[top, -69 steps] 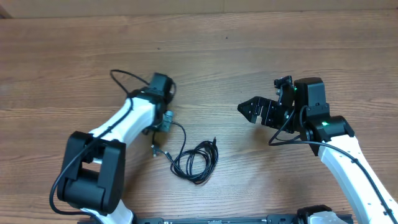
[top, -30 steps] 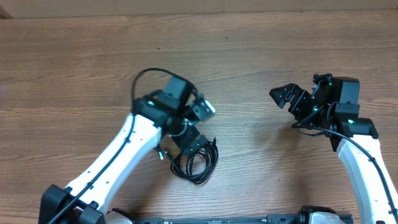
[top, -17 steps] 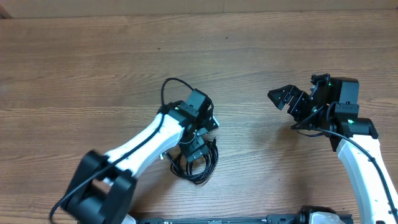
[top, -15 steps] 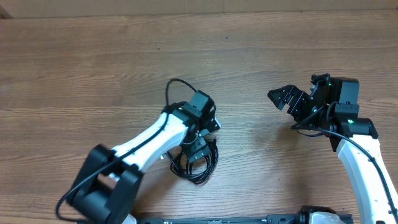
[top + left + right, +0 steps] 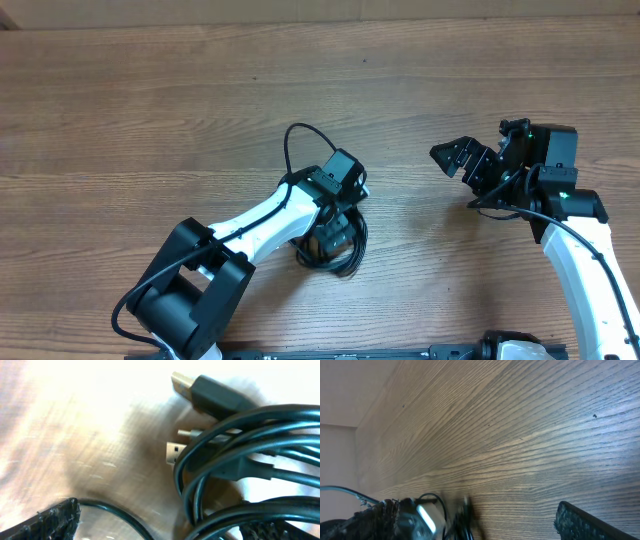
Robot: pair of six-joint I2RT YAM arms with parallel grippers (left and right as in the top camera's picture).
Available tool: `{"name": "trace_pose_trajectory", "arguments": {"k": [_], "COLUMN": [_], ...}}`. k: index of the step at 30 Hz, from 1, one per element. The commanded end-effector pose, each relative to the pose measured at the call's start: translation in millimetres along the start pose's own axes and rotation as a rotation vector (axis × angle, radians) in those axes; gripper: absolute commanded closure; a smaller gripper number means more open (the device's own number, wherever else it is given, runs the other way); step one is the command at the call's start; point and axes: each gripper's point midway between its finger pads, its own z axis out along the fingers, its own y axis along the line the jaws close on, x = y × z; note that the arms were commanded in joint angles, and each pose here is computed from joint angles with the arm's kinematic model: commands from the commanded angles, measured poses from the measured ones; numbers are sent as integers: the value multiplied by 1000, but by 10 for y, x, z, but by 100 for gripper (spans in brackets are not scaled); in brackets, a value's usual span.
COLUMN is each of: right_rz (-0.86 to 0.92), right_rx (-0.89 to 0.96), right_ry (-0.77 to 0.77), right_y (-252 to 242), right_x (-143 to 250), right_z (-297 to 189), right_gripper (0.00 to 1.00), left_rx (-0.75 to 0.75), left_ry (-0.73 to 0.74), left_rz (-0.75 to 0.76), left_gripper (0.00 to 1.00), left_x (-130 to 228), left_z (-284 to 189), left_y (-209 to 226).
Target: Untangle cables
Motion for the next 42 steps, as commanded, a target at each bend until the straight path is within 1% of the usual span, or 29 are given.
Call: {"name": "trace_pose_trajectory", "arguments": {"k": [1, 4, 7, 13, 16, 24, 27, 34, 36, 39, 42], "right_rz": [-13, -13, -13, -13, -13, -12, -11, -11, -11, -11, -11], "right_rx": [-6, -6, -6, -6, -6, -6, -4, -4, -4, -4, -4], "right_ry": [-12, -12, -12, -12, -12, -11, -9, -9, -9, -9, -10], "right_y": [33, 33, 33, 33, 33, 32, 28, 28, 28, 27, 28], "right_x": [-45, -45, -46, -46, -46, -43, -38, -38, -38, -37, -39], "right_z": [-26, -26, -26, -26, -26, -26, -26, -26, -26, -26, -26], "right_gripper": [0, 0, 0, 0, 0, 0, 0, 0, 0, 0, 0], "left_rx": [-178, -192, -203, -88, -56, -60, -65, -100, -111, -111, -102], "left_ry": [91, 71, 75, 68, 60, 31, 2, -125, -146, -147, -127], "left_rz": [-218, -363, -500, -580, -579, -578, -517, -318, -280, -267, -314], "left_gripper": [0, 0, 0, 0, 0, 0, 1, 1, 1, 0, 0], "left_x": [261, 276, 363, 395, 375, 297, 186, -215, -269, -274, -222], "left_z": [238, 254, 268, 318, 325, 315, 256, 113, 103, 102, 110], "left_y": [352, 504, 677, 712, 689, 716, 776, 965, 992, 991, 968]}}
